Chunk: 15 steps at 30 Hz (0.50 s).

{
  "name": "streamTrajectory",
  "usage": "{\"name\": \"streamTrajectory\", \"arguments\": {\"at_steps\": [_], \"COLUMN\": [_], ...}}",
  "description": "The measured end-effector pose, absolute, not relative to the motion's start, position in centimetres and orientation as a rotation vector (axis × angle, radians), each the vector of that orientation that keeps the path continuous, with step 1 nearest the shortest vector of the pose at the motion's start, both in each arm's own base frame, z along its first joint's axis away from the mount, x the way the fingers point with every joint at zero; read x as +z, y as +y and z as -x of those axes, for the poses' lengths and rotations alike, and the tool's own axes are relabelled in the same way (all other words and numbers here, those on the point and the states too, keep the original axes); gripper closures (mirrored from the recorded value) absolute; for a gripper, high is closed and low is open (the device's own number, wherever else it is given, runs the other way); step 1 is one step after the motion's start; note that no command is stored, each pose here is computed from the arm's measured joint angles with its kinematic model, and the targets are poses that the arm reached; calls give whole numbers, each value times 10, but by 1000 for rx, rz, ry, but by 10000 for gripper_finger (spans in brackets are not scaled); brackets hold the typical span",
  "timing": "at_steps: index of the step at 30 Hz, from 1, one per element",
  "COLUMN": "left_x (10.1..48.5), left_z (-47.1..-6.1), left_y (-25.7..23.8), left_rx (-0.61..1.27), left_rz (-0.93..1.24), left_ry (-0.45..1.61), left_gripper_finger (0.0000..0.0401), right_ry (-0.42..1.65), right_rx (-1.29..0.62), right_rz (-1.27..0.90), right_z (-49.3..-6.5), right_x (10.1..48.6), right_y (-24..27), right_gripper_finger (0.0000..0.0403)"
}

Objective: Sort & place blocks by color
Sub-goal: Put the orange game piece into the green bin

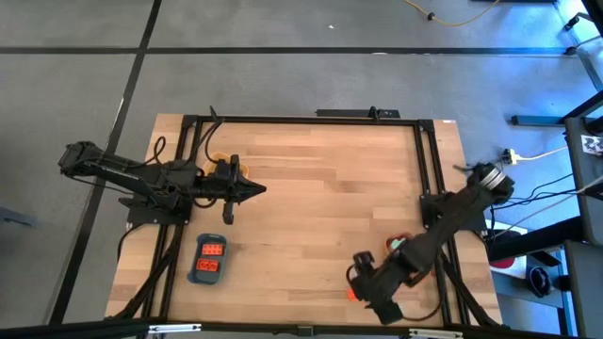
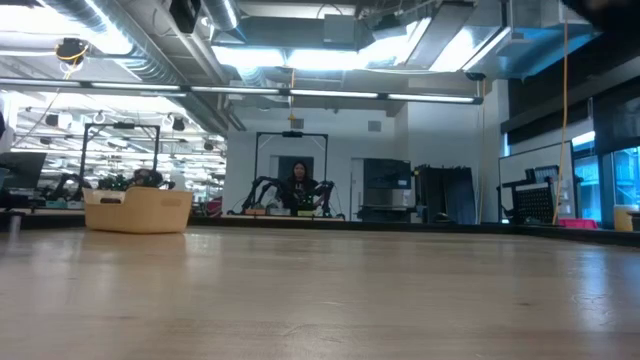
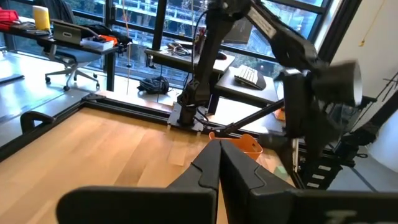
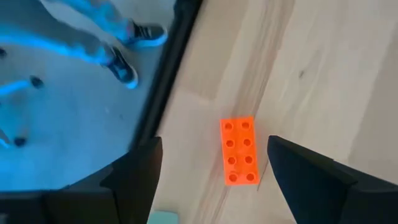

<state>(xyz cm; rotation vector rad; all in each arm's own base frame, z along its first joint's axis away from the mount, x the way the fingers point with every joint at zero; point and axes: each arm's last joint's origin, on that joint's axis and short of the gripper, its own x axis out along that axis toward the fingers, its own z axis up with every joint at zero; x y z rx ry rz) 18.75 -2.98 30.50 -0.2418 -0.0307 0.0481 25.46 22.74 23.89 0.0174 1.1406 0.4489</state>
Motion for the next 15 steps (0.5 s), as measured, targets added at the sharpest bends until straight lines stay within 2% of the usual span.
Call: {"name": "streamTrajectory", "arguments": {"at_steps": [9,15], "left_x": [305,305], "left_z": [-188,-188], "left_y": [-30,-30], "left_rx": [48,48], "left_rz": [241,240], "left_ry": [-31,-31], "left_gripper_finger": [401,401], "right_ry": [1307,1361], "right_rx": [395,374], "right_rz": [85,132], "right_z": [-267,-270], "right_x": [174,150], "right_y": [244,247], "right_gripper_finger": [109,109]}}
